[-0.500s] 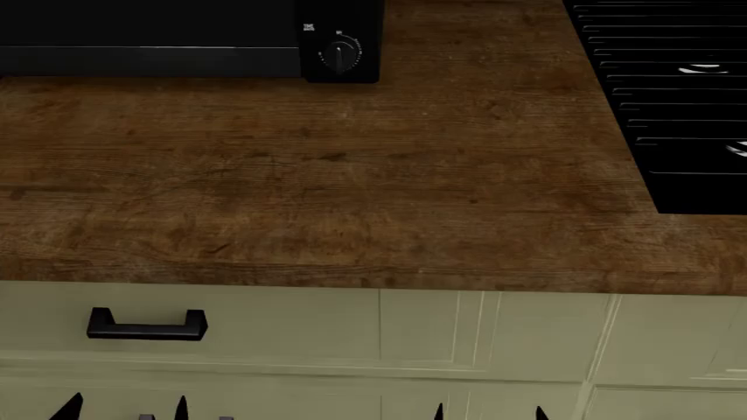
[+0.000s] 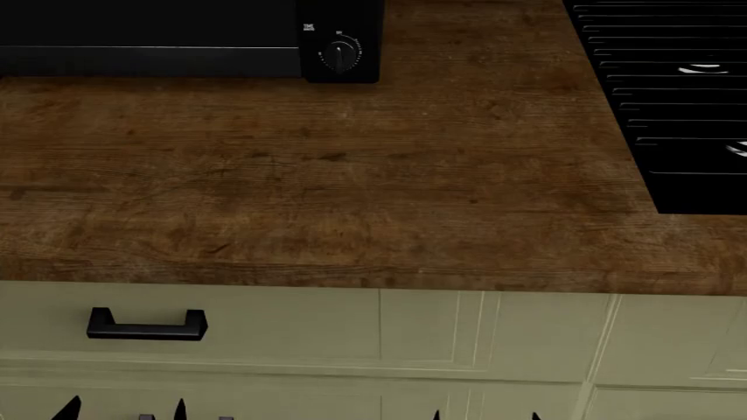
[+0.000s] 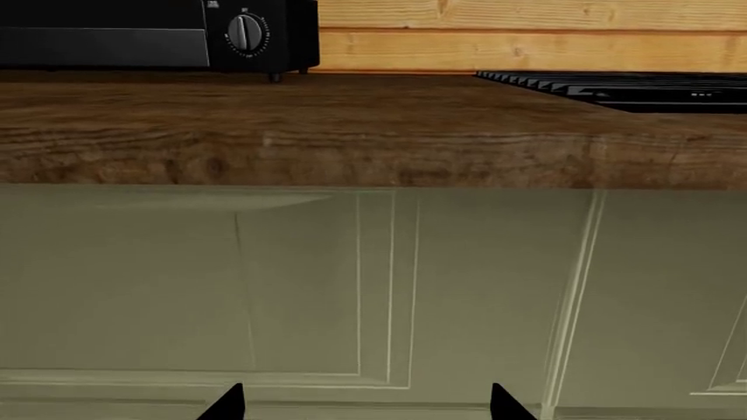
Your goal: Decrease the toaster oven temperature.
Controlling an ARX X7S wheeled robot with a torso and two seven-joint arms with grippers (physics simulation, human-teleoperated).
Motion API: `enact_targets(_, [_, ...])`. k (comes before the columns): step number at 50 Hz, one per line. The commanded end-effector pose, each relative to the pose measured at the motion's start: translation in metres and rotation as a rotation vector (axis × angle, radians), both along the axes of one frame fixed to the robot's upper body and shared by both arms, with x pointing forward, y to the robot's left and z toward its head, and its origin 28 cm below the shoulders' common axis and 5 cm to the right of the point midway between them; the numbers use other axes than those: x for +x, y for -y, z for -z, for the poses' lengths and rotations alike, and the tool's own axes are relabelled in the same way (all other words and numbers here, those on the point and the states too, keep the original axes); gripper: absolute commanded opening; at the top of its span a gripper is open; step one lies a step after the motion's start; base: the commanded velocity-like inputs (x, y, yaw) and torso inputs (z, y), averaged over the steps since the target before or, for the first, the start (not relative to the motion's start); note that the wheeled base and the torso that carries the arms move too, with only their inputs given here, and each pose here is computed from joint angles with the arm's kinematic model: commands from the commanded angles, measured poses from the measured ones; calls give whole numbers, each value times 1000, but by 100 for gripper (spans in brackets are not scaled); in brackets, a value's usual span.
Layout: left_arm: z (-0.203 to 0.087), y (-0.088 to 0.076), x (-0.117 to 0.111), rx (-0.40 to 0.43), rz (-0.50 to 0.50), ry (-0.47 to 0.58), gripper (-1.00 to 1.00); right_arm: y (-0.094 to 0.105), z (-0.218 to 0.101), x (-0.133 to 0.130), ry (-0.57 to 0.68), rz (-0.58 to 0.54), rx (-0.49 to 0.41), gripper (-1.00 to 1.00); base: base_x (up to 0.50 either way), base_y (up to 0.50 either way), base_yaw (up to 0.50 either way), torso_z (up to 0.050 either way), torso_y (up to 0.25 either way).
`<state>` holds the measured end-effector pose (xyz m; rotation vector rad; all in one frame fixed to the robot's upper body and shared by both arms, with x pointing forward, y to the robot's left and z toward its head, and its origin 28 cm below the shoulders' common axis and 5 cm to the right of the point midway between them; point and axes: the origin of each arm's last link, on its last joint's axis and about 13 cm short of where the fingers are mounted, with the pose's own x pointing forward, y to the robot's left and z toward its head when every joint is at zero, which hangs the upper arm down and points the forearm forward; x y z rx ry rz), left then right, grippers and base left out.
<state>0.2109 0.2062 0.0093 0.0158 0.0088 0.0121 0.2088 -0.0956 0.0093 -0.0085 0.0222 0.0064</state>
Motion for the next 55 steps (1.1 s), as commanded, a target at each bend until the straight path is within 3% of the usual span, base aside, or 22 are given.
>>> enact_targets(1, [-1,0,-1,15,0,4,100,0,3,-1,-7,-4,-6,100,0,0,0,0,0])
enact_targets(24, [-51,-5,13,64,-12,199,100,2,-52,-1,176,4,-66,100,0,0,0,0,0])
enact_targets(42, [-126,-4,23,57,62,166,100,10,-110,-1,181,28,-93,100,0,0,0,0,0])
enact_targets(50, [-157,-8,22,83,91,231,100,15,-131,0,193,46,-122,100,0,0,0,0,0])
enact_targets(55, [-162,-8,18,89,119,238,100,16,-141,0,196,51,-121,100,0,0,0,0,0])
